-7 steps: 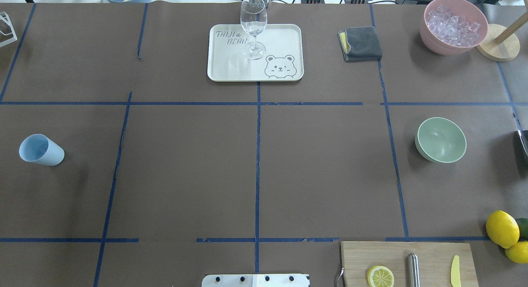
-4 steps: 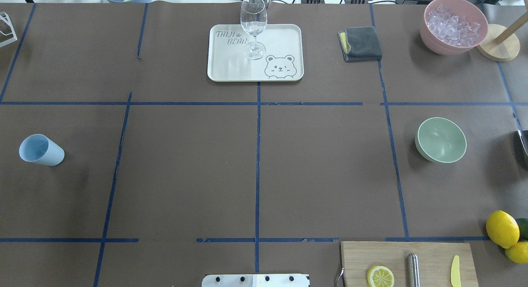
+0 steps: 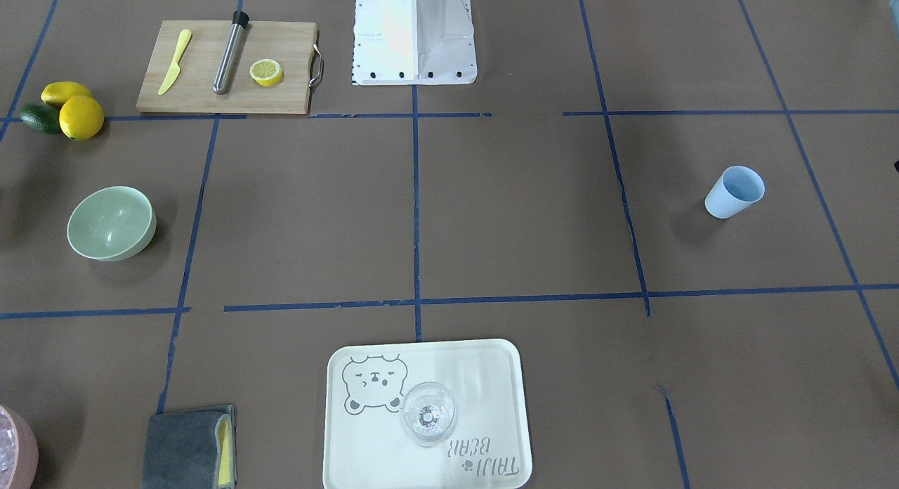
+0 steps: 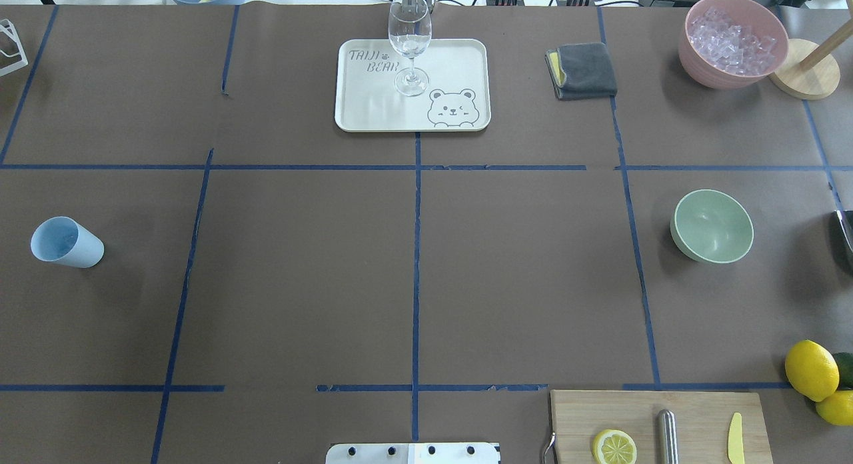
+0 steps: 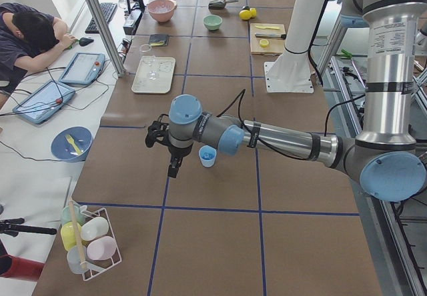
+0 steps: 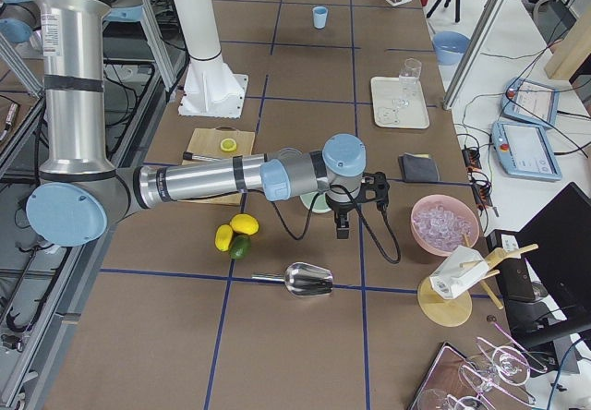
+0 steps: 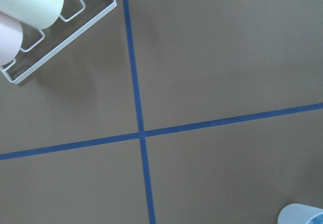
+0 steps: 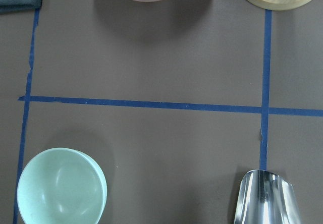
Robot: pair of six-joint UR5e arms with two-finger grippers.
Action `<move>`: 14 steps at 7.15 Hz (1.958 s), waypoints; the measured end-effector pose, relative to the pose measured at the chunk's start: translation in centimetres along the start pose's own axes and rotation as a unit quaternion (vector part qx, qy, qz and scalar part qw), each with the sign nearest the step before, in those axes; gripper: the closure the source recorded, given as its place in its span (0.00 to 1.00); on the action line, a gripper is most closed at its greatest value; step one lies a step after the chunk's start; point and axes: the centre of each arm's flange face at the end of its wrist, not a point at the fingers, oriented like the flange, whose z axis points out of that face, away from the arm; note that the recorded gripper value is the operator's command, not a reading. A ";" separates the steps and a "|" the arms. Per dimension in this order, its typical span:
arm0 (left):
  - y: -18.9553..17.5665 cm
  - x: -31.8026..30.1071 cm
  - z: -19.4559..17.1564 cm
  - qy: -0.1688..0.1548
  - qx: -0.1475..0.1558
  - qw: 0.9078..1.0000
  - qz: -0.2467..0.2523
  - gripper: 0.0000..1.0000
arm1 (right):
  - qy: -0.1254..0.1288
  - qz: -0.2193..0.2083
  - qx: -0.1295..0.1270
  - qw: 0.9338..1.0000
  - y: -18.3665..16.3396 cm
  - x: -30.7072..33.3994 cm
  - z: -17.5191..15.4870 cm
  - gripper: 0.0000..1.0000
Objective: Pour ice into bowl
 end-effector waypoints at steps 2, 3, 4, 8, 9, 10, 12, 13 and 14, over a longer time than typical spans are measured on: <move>2.1 5.7 -1.6 0.012 0.026 1.000 -0.011 0.00 | 0.000 0.018 -0.010 1.000 0.0 -1.0 1.0 0.00; 4.5 6.8 -1.0 0.010 0.049 0.999 -0.020 0.00 | -0.002 0.028 -0.013 1.000 0.0 -2.1 1.4 0.00; 7.6 7.6 0.4 0.008 0.076 0.997 -0.027 0.00 | -0.004 0.037 -0.015 0.999 0.1 -3.7 1.5 0.00; 11.8 12.9 5.2 0.004 0.125 0.989 -0.077 0.00 | 0.019 0.047 -0.013 0.999 2.2 -11.7 6.7 0.00; 11.9 13.4 5.6 0.001 0.135 0.987 -0.081 0.00 | 0.023 0.045 0.002 0.999 2.9 -11.8 9.1 0.00; 12.0 13.8 5.9 -0.003 0.143 0.986 -0.081 0.00 | 0.019 0.039 0.017 0.999 3.6 -11.4 11.8 0.00; 12.0 14.4 6.0 -0.003 0.147 0.986 -0.077 0.00 | 0.008 0.029 0.034 0.999 4.8 -10.4 16.3 0.00; 12.0 14.6 5.9 -0.001 0.148 0.986 -0.074 0.00 | 0.007 0.028 0.027 0.999 5.4 -10.5 18.0 0.01; 12.0 14.7 5.8 -0.001 0.149 0.986 -0.073 0.00 | 0.009 0.027 0.019 0.999 5.7 -10.6 19.3 0.07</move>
